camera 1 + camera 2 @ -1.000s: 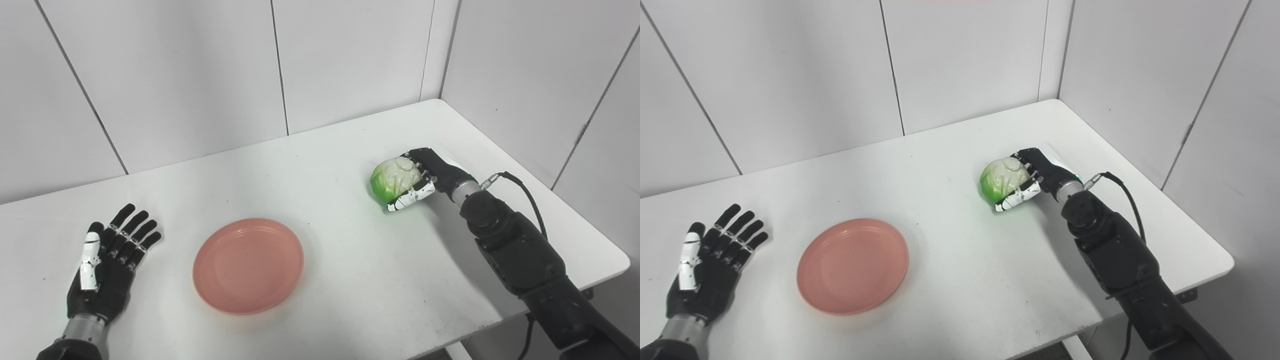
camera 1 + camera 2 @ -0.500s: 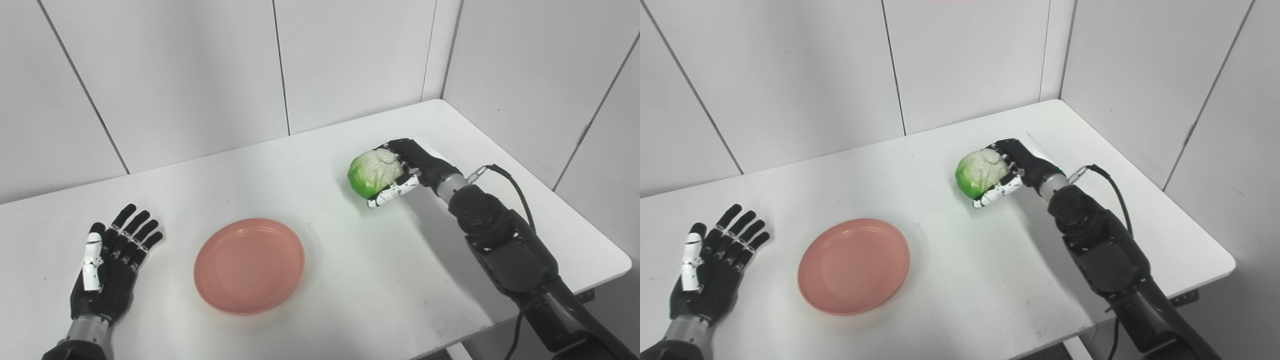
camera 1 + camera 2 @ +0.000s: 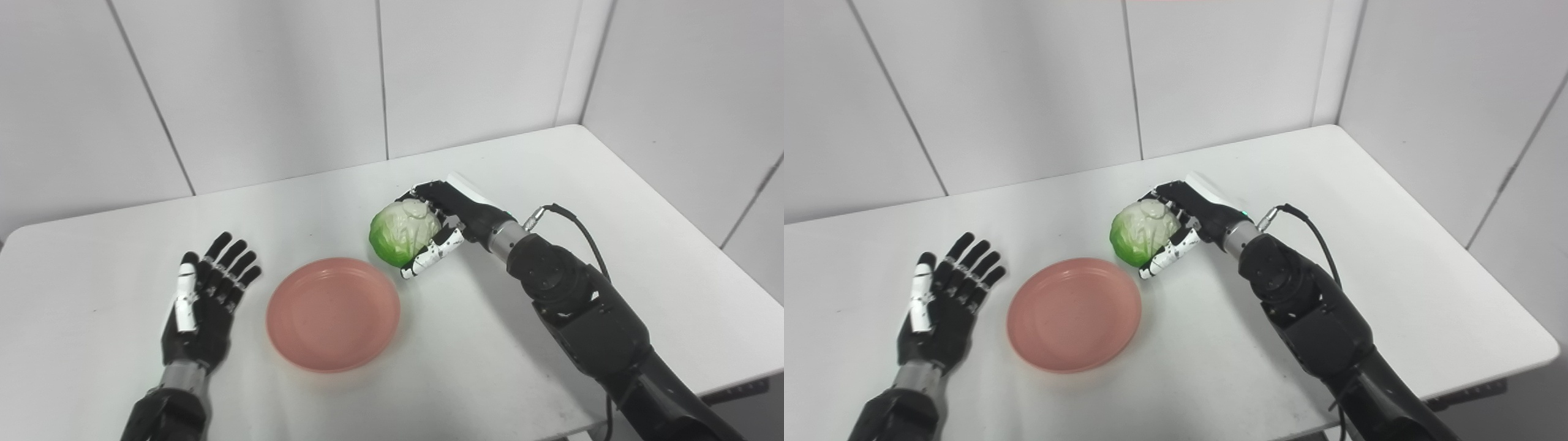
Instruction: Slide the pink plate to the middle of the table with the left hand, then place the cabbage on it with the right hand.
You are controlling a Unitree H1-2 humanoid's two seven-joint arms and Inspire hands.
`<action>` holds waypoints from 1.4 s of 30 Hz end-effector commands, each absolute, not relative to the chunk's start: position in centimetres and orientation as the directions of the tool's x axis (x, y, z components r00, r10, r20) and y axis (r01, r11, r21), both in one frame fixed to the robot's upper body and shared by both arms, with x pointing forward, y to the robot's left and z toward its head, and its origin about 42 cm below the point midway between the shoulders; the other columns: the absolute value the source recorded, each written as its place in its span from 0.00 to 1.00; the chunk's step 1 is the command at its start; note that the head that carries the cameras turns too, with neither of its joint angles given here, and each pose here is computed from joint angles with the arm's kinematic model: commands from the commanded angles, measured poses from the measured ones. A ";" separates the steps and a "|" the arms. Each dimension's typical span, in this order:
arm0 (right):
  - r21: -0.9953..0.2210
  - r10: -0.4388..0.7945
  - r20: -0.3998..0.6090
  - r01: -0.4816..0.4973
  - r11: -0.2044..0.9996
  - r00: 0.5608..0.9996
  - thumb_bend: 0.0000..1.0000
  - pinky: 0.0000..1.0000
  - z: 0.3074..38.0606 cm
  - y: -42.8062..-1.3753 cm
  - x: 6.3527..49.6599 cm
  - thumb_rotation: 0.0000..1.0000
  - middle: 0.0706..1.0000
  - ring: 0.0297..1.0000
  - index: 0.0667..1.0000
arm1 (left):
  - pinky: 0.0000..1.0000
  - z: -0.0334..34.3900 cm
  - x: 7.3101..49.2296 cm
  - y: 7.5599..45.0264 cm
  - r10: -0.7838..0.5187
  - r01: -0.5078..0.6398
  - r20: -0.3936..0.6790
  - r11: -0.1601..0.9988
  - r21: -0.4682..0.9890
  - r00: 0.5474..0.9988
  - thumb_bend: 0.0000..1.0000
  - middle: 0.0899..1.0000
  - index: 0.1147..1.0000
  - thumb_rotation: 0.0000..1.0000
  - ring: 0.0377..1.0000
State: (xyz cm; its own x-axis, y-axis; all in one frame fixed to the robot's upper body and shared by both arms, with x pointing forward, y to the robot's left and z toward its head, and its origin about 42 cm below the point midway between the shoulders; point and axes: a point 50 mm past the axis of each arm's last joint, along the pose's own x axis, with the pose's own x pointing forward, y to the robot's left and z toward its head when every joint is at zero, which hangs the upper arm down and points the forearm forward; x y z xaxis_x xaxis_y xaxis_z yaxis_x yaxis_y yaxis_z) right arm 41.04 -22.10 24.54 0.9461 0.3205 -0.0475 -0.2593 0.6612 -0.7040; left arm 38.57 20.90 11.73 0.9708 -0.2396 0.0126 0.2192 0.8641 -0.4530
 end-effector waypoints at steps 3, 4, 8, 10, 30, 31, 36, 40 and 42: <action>-0.732 0.425 0.077 -0.238 0.638 0.902 0.53 0.41 27.9 -18.9 41.8 0.00 0.43 0.45 0.47 | 0.87 10.3 37.6 19.4 -0.239 0.167 -0.104 0.873 -0.458 0.965 0.48 0.85 0.83 0.98 0.86; -0.734 0.436 0.077 -0.245 0.634 0.897 0.53 0.41 27.8 -18.5 41.8 0.00 0.43 0.45 0.47 | 0.87 10.4 37.6 19.2 -0.238 0.165 -0.106 0.873 -0.458 0.965 0.47 0.86 0.84 0.99 0.86; -0.756 0.469 0.061 -0.265 0.598 0.881 0.53 0.39 27.1 -17.0 42.0 0.00 0.42 0.43 0.47 | 0.89 10.7 37.6 18.1 -0.235 0.160 -0.112 0.874 -0.460 0.965 0.44 0.87 0.85 1.00 0.88; -0.750 0.490 0.051 -0.291 0.594 0.870 0.53 0.39 26.8 -16.2 42.0 0.00 0.42 0.43 0.47 | 0.90 10.8 37.7 17.7 -0.240 0.164 -0.110 0.871 -0.463 0.965 0.44 0.87 0.86 1.00 0.88; -0.779 0.607 0.022 -0.367 0.508 0.794 0.53 0.40 24.5 -12.9 41.9 0.00 0.42 0.42 0.48 | 0.89 11.4 38.0 15.7 -0.241 0.171 -0.097 0.872 -0.459 0.966 0.44 0.87 0.85 1.00 0.88; -0.784 0.605 0.022 -0.362 0.504 0.796 0.53 0.40 24.4 -12.9 41.8 0.00 0.41 0.42 0.48 | 0.89 11.4 38.0 15.6 -0.241 0.172 -0.096 0.873 -0.457 0.966 0.44 0.87 0.85 1.00 0.88; -0.805 0.600 0.023 -0.341 0.485 0.800 0.52 0.38 23.7 -13.1 41.7 0.00 0.40 0.41 0.49 | 0.89 11.7 38.0 15.5 -0.236 0.167 -0.099 0.875 -0.455 0.967 0.45 0.87 0.85 1.00 0.87; -0.816 0.600 0.027 -0.329 0.476 0.800 0.52 0.38 22.9 -12.9 41.6 0.00 0.40 0.41 0.49 | 0.89 11.8 38.0 15.3 -0.236 0.167 -0.098 0.875 -0.454 0.967 0.45 0.86 0.85 1.00 0.87; -0.834 0.601 0.029 -0.312 0.454 0.799 0.52 0.36 22.6 -12.7 41.5 0.00 0.39 0.39 0.49 | 0.89 11.8 38.0 15.3 -0.234 0.164 -0.100 0.874 -0.458 0.967 0.45 0.86 0.84 1.00 0.87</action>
